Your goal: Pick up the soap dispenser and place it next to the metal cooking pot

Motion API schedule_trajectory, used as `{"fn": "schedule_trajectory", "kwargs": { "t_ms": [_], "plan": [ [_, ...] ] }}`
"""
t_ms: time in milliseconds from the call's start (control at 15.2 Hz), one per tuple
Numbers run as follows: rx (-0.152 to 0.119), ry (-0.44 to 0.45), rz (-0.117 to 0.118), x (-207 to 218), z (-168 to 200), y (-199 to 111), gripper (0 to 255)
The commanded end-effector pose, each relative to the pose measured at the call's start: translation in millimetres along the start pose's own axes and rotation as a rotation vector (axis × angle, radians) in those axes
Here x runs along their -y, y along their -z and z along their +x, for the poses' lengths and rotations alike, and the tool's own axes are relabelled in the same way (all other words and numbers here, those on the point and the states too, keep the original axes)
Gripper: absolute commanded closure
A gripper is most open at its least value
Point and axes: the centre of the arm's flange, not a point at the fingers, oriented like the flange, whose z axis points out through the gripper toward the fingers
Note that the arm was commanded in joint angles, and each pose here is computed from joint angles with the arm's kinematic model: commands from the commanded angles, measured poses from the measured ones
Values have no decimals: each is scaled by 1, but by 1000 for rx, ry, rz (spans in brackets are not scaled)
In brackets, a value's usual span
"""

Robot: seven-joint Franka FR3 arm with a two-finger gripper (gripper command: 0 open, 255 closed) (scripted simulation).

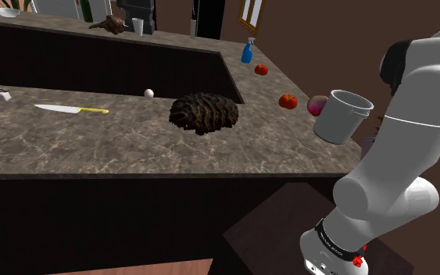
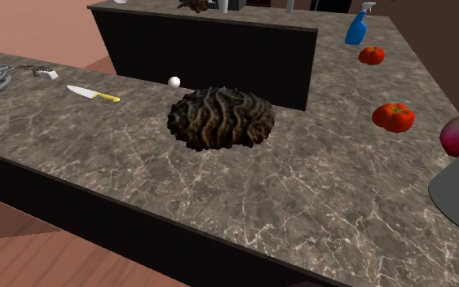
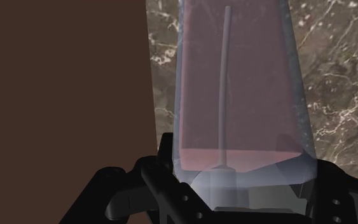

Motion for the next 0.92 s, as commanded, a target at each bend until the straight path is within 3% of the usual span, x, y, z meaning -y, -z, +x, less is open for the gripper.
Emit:
{"fn": "schedule_trajectory", "kwargs": {
  "t_ms": [0, 330, 396, 726, 858],
  "plan": [
    [7, -2, 3, 0, -2, -6, 255],
    [7, -2, 3, 0, -2, -5, 255],
    [7, -2, 3, 1, -1, -6, 0],
    [7, -2, 3, 0, -2, -5, 0],
    [7, -2, 3, 0, -2, 21, 0]
  ]
}}
